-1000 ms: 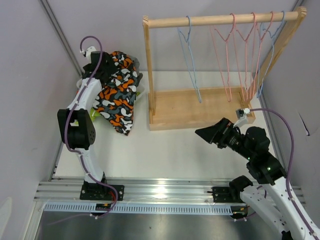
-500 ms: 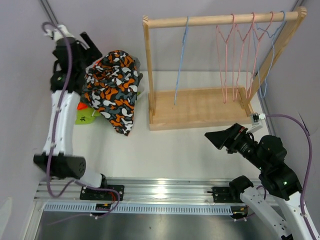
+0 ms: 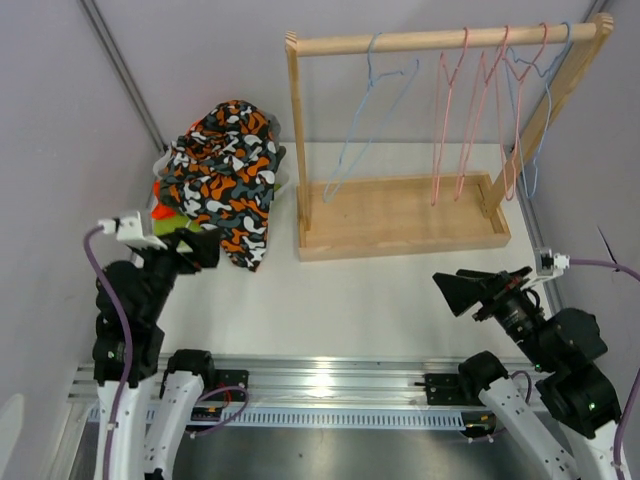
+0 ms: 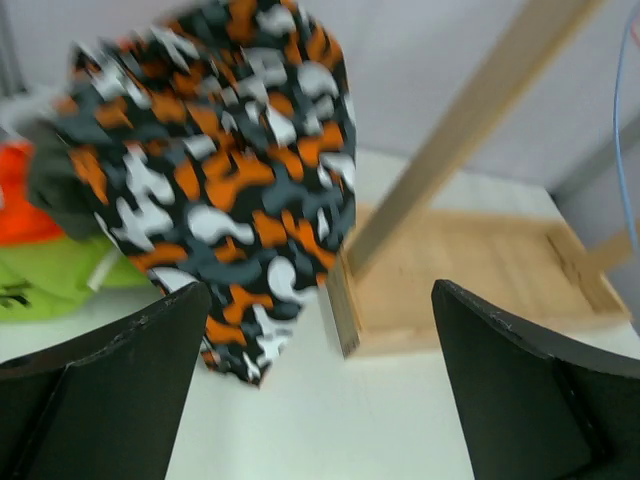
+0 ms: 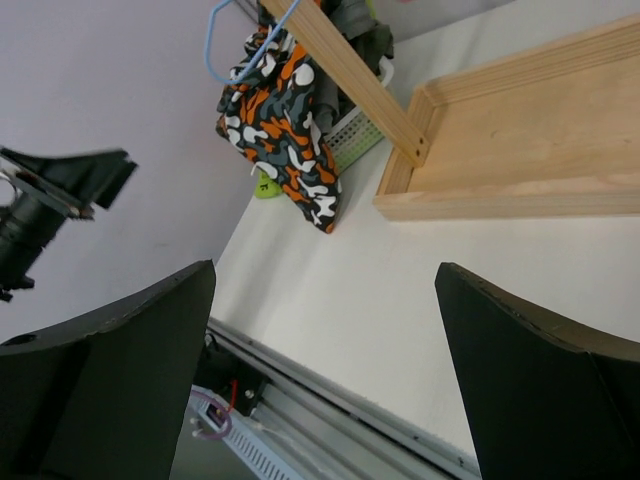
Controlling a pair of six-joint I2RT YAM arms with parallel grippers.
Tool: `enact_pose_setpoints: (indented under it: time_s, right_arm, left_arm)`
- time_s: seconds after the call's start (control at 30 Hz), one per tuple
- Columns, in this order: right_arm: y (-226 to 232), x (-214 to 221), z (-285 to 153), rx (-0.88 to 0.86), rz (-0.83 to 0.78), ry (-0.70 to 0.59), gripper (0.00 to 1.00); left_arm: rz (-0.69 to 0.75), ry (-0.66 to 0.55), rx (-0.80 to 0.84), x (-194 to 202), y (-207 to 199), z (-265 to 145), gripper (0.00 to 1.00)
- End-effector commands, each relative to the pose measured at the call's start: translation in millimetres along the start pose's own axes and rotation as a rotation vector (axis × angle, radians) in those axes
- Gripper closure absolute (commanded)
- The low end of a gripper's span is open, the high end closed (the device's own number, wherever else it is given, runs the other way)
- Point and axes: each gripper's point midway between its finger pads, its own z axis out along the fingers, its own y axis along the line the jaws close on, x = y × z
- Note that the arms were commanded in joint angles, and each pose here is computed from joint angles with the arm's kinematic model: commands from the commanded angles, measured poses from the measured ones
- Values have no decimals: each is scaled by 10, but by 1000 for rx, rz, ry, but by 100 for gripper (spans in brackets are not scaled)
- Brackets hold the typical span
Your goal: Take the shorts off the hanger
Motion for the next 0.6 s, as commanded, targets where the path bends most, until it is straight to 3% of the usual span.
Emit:
enact_pose_setpoints:
  time_s: [0.0, 0.1, 0.57]
  right_arm:
    - [-141, -103, -86, 33, -50, -113, 1]
    - [-331, -131, -157, 111, -76, -163, 0]
    - [-528, -71, -110, 189, -87, -160, 1]
  left_arm:
    - [30, -24, 181, 174, -264, -282, 1]
    - [51, 23, 91, 406, -49, -267, 1]
    - [54, 61, 168, 505, -181, -238, 1]
